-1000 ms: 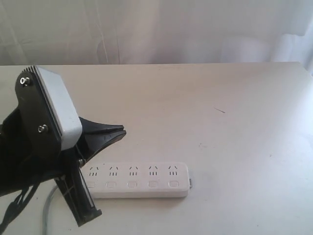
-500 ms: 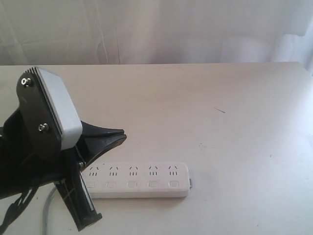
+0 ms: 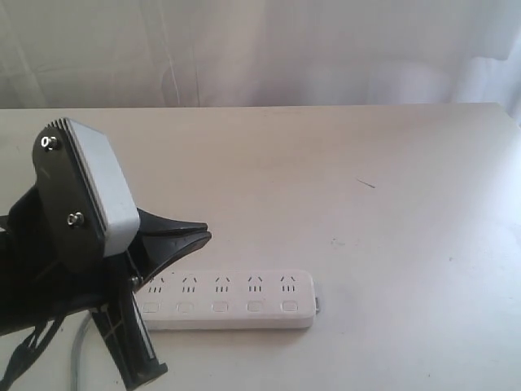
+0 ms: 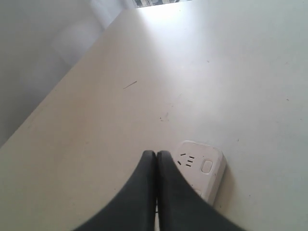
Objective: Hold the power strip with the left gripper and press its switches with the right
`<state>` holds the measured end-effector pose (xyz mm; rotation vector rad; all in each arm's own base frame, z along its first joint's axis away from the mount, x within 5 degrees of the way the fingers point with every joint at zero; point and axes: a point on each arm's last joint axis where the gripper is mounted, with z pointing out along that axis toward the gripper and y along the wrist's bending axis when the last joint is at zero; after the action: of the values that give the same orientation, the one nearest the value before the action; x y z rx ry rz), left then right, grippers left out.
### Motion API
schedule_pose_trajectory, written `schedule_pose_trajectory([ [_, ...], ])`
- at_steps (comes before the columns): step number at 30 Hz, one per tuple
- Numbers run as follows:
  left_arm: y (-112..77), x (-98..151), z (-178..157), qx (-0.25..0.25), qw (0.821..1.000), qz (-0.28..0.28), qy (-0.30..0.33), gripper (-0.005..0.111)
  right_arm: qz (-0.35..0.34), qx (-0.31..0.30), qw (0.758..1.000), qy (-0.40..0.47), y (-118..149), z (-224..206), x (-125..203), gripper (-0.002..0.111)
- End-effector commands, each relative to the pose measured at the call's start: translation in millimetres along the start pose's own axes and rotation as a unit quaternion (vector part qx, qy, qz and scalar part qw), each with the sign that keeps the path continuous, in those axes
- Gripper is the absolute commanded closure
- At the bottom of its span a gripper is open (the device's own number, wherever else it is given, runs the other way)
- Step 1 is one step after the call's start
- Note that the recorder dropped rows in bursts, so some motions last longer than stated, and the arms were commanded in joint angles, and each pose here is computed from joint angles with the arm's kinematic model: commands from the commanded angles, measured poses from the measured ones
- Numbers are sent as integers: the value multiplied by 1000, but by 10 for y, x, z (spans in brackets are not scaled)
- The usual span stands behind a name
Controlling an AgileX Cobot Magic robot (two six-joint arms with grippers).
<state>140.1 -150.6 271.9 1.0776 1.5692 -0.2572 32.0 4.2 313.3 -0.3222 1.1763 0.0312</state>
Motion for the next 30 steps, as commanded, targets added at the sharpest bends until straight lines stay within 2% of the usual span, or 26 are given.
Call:
schedule_pose_trajectory([
  [1,-18,2,-21,5,1000,-5,-1,107,-31,-12,998,49,117,-49,431,108],
  [5,-26,3,-35,10,1000,-3,1,107,-31,-37,996,70,202,-61,614,108],
  [11,-32,8,-36,14,1000,-3,4,107,-30,-34,990,130,265,-115,982,108],
  [26,-34,9,-36,15,1000,-5,5,107,-23,-26,990,136,255,-119,1002,108],
  [30,-6,-8,-35,-1,999,-46,-5,107,-22,-26,990,136,255,-119,1003,108],
])
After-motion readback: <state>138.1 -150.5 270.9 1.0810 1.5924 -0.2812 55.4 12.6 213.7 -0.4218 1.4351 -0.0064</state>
